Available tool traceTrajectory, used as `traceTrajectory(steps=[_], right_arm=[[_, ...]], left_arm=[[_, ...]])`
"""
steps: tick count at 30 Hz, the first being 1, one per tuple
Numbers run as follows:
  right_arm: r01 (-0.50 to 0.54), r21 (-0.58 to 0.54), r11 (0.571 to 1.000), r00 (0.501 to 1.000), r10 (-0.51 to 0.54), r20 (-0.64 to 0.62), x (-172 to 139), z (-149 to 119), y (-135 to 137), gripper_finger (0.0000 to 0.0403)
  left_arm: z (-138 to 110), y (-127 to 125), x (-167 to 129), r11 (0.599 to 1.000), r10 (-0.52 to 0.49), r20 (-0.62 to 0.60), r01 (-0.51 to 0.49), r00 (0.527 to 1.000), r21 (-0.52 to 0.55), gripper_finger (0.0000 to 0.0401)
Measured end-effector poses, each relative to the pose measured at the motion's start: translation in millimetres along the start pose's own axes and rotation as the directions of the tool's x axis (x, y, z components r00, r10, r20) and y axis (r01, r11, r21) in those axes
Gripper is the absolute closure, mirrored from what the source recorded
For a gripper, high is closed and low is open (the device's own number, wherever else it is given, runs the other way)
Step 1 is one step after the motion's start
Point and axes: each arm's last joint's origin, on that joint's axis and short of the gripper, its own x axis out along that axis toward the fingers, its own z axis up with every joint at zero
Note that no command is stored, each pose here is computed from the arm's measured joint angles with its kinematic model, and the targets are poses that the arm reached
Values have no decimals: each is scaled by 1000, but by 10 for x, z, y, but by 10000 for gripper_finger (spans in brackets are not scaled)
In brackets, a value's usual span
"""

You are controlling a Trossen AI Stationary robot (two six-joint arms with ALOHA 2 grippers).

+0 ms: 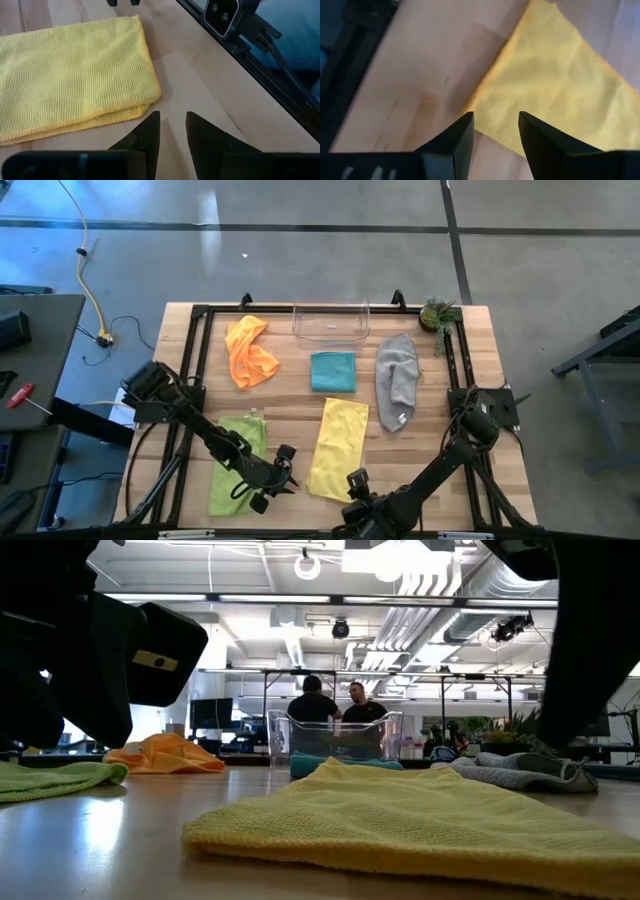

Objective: Fold microfiber towels
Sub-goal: Fold the yellow towel on the table

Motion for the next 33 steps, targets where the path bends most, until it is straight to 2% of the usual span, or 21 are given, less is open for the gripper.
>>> traceTrajectory(steps=[8, 17, 23, 26, 31, 33], right_arm=[[-47, -14, 999, 999, 46, -9, 50, -53, 88, 253], [-84, -86, 993, 996, 85, 10, 129, -4, 68, 254], [-75, -93, 993, 997, 74, -15, 229, -23, 76, 260], [-89, -79, 993, 996, 88, -23, 249, -14, 44, 287], [-100, -68, 993, 995, 97, -34, 281, -10, 10, 375], [-84, -69, 994, 996, 82, -33, 287, -10, 4, 395]], left_arm=[[-2, 0, 0, 1000, 1, -2, -1, 1000, 0, 318], [-3, -1, 0, 1000, 0, -3, 0, 1000, 3, 320], [-3, -1, 0, 1000, 1, -3, -1, 1000, 11, 320], [-3, -1, 0, 1000, 1, -3, -1, 1000, 19, 320], [-2, 2, 0, 1000, 9, -2, -9, 1000, 19, 320], [-2, 9, 0, 999, 34, 1, -34, 999, 19, 320]])
